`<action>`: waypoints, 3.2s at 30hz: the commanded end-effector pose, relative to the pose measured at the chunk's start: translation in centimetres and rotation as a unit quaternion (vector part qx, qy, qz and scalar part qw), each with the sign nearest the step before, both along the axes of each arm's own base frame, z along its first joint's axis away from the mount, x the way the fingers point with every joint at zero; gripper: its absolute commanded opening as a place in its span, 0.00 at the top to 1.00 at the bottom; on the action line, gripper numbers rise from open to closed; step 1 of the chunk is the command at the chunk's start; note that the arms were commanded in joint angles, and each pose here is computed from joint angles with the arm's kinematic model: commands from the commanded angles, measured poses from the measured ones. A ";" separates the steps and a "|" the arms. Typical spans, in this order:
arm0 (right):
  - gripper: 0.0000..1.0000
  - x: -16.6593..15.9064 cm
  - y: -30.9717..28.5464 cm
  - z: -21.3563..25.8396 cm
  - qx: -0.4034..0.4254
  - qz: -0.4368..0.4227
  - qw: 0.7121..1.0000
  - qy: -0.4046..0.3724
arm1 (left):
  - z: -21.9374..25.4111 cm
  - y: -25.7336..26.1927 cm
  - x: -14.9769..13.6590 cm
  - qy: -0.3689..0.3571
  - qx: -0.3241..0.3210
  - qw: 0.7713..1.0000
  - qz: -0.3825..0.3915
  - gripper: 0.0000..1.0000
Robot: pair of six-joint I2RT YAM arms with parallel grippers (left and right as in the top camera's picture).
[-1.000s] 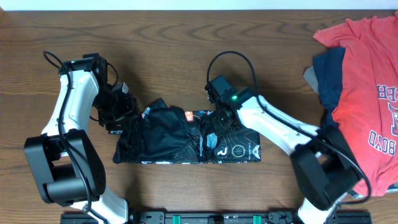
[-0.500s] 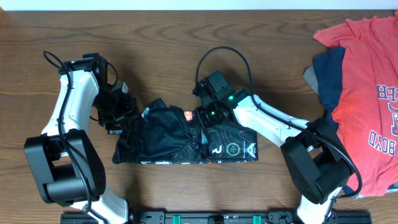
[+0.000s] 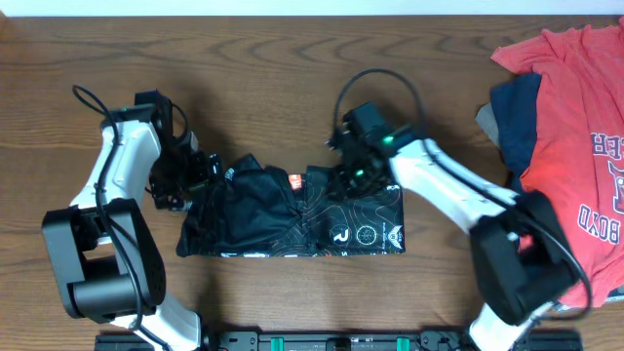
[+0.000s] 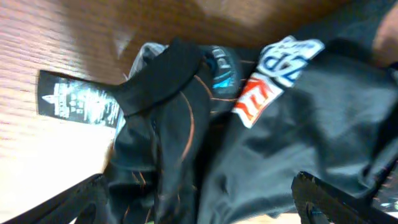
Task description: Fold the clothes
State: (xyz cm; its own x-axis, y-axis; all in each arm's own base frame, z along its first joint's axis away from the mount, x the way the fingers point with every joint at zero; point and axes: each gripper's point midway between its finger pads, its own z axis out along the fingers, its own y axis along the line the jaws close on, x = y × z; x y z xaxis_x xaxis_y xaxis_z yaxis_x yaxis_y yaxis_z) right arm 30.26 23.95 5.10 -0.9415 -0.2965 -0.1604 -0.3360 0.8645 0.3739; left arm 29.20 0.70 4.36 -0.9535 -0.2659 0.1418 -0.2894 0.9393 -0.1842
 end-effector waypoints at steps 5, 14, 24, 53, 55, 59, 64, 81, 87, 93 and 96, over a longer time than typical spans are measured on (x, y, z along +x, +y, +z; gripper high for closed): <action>0.49 1.4 -2.1 2.8 -0.021 -0.029 0.998 -0.047 | -0.4 -0.7 0.5 -0.013 -0.026 1.000 0.005 0.05; 0.49 1.0 -2.3 2.6 -0.026 -0.029 0.998 -0.039 | 3.4 -4.3 7.2 -0.159 -0.060 0.985 -0.040 0.06; 0.52 0.1 -3.4 2.2 -0.051 -0.047 0.997 -0.014 | 0.2 -12.0 7.8 -0.153 -0.047 0.980 -0.116 0.22; 0.58 0.7 -7.4 1.6 -0.111 -0.123 0.986 0.000 | 2.8 -20.3 -1.0 -0.042 -0.173 0.964 -0.200 0.94; 0.58 0.7 -7.7 1.5 -0.112 -0.126 0.986 0.003 | 2.8 -21.1 -1.8 -0.034 -0.172 0.961 -0.214 0.94; 0.58 0.6 -7.8 1.5 -0.113 -0.127 0.985 0.004 | 2.7 -22.6 -3.2 -0.026 -0.168 0.955 -0.244 0.94; 0.58 0.5 -7.8 1.5 -0.114 -0.126 0.985 0.007 | 2.1 -22.7 -3.2 -0.039 -0.133 0.954 -0.267 0.51; 0.57 0.0 -8.1 1.4 -0.121 -0.125 0.985 0.017 | 5.7 -2.7 2.0 -0.080 0.026 0.996 -0.024 0.03; 0.57 -0.1 -8.1 1.4 -0.121 -0.125 0.985 0.018 | 2.4 0.4 -0.5 -0.015 0.023 0.999 0.030 0.02; 0.57 -0.3 -8.2 1.4 -0.124 -0.124 0.984 0.022 | -1.1 0.2 -2.6 0.040 0.013 0.999 0.009 0.02; 0.57 -0.4 -8.2 1.4 -0.125 -0.124 0.984 0.024 | -2.8 0.2 -3.0 0.053 0.012 0.999 0.009 0.02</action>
State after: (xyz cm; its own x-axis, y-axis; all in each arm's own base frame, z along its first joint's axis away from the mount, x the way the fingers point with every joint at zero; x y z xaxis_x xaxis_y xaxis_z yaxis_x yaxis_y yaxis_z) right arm 29.62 16.05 6.22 -0.9930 -0.1019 -0.0596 -0.1101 0.9816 0.1562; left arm 27.06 0.81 2.79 -0.9317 -0.3039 0.1991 -0.3342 0.9318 -0.1415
